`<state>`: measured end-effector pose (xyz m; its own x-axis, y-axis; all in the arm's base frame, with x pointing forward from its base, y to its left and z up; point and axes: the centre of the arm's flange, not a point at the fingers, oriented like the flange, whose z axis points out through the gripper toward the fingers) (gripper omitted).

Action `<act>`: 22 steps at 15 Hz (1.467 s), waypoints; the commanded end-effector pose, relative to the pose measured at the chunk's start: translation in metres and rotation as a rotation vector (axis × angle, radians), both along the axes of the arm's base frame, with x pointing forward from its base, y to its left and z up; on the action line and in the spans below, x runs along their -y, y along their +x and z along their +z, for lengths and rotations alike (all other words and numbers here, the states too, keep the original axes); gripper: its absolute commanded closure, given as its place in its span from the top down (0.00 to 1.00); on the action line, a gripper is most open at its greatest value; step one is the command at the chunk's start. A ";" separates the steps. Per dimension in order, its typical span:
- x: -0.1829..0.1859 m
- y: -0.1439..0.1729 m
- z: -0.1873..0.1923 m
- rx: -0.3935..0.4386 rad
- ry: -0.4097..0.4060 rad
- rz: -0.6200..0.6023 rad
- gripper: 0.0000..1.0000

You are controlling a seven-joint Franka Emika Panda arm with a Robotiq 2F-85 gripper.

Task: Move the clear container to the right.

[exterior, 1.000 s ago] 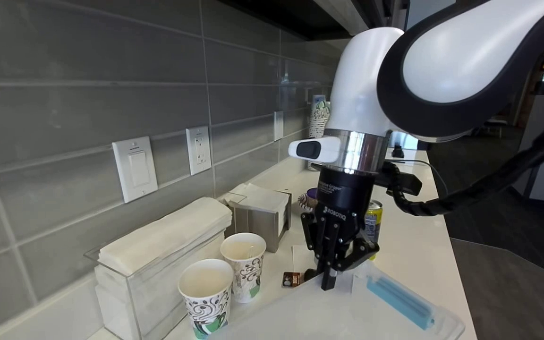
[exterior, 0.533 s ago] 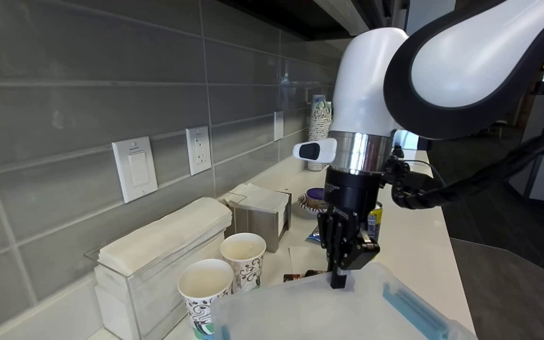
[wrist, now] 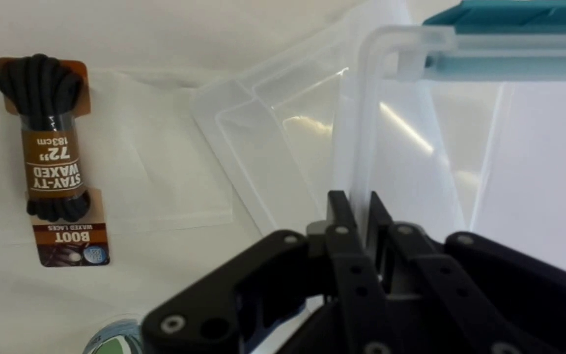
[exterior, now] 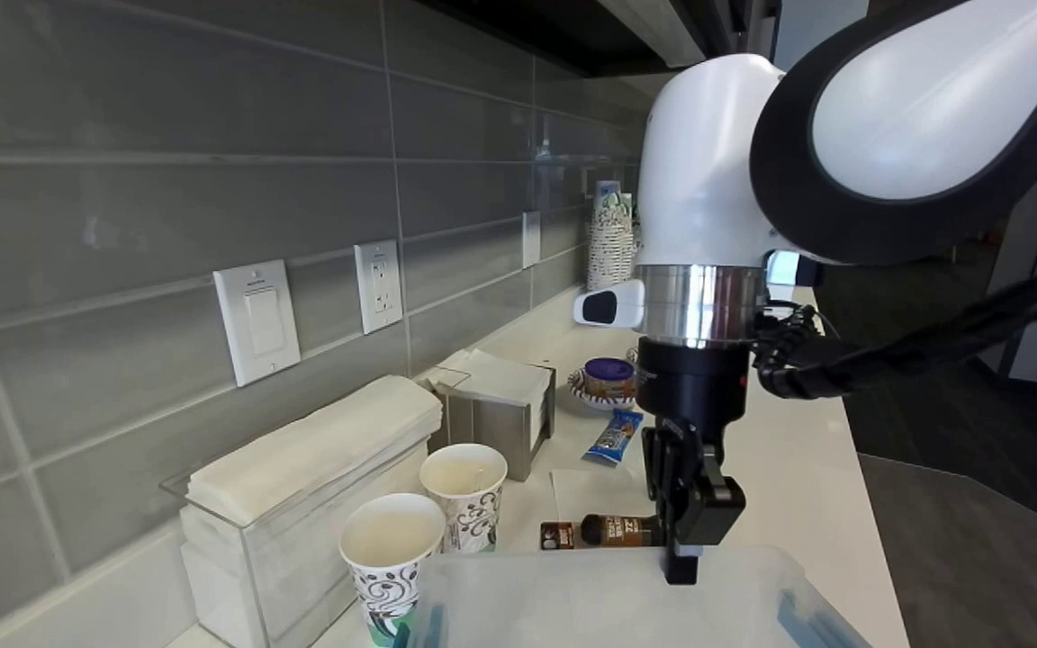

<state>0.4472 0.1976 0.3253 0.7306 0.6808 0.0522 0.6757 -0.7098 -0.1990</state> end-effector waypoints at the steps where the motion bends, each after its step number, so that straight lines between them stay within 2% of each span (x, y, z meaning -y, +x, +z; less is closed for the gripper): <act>1: -0.009 -0.019 -0.004 -0.052 0.007 -0.010 0.03; 5: -0.012 -0.024 0.013 -0.029 0.026 0.013 0.03; 12: 0.015 -0.025 0.055 0.008 0.078 0.008 0.03; 16: 0.059 -0.021 0.086 0.056 0.055 -0.059 0.03; 22: 0.148 -0.020 0.132 0.070 0.056 -0.224 0.03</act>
